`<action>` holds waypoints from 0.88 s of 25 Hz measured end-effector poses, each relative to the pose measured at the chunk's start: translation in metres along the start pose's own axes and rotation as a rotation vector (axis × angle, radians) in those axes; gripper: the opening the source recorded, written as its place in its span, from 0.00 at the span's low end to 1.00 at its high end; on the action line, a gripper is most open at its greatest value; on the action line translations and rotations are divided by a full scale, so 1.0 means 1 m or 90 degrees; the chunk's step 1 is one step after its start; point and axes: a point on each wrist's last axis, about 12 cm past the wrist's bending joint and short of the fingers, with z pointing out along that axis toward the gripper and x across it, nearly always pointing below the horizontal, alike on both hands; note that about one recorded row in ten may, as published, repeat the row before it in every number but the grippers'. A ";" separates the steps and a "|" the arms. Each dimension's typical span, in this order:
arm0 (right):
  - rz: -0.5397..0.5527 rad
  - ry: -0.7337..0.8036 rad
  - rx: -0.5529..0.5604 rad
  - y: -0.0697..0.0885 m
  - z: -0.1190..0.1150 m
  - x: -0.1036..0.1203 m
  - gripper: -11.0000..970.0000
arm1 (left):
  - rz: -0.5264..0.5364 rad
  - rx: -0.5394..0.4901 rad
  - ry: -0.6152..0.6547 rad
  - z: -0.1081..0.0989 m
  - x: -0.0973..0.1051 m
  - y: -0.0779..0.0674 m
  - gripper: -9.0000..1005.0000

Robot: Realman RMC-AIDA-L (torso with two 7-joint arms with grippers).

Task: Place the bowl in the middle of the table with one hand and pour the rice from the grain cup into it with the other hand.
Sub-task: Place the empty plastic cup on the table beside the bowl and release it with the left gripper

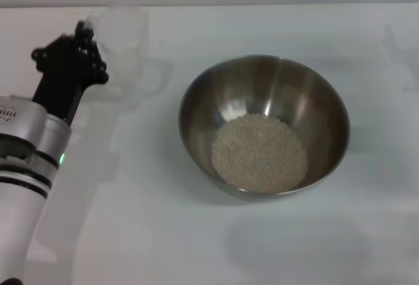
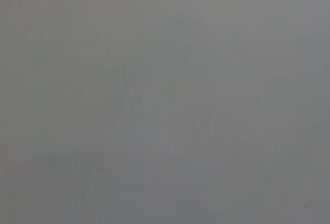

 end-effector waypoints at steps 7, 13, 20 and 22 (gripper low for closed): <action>0.000 -0.001 -0.001 0.000 0.001 0.000 0.81 | -0.062 0.004 0.133 -0.003 0.027 0.008 0.03; -0.005 -0.005 -0.002 0.001 0.002 -0.001 0.81 | -0.061 0.008 0.164 -0.006 0.034 0.007 0.03; -0.005 -0.007 -0.004 0.002 0.004 -0.002 0.81 | -0.056 0.017 0.179 -0.006 0.037 0.006 0.03; -0.005 -0.008 -0.004 0.002 0.004 -0.002 0.81 | -0.050 0.027 0.182 -0.005 0.037 0.004 0.03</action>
